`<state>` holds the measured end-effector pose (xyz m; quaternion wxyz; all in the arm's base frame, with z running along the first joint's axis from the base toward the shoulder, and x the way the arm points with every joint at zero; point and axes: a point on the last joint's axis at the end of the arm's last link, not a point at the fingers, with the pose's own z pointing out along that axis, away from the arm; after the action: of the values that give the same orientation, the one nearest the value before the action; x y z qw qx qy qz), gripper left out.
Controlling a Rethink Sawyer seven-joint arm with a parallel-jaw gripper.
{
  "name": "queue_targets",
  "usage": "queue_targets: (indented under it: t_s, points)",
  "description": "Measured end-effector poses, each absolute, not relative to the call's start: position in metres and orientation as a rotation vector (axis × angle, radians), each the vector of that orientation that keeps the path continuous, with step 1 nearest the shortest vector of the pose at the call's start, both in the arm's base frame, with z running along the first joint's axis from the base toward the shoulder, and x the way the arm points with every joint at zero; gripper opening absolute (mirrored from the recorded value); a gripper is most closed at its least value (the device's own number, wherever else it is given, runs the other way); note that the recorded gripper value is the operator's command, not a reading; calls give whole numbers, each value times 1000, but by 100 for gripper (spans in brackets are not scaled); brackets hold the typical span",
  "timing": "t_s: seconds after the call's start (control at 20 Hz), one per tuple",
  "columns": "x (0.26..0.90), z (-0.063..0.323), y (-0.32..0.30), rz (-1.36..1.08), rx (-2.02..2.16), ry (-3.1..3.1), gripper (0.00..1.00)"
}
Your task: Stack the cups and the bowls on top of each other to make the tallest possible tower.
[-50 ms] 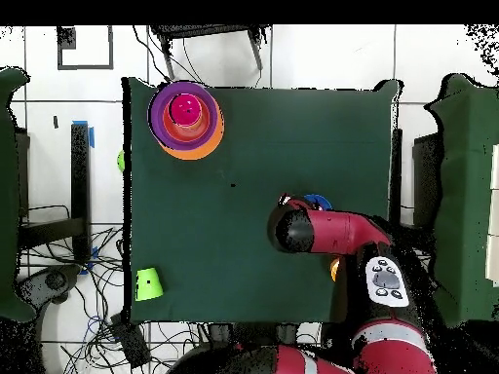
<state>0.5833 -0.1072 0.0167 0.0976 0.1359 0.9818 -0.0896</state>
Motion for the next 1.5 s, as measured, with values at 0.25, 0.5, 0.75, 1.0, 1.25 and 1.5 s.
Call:
queue_targets:
  t_s: [0.25,0.5,0.75,1.0,1.25,1.5]
  points:
    - [585,16,-102,-258,392,2908,100]
    - [584,14,-92,-260,367,2915,100]
    - [579,9,-80,-283,325,2932,100]
    - [571,-2,-71,-294,299,2957,100]
    - [555,-16,-73,-352,275,2993,100]
    - [542,-29,-81,-420,244,3007,100]
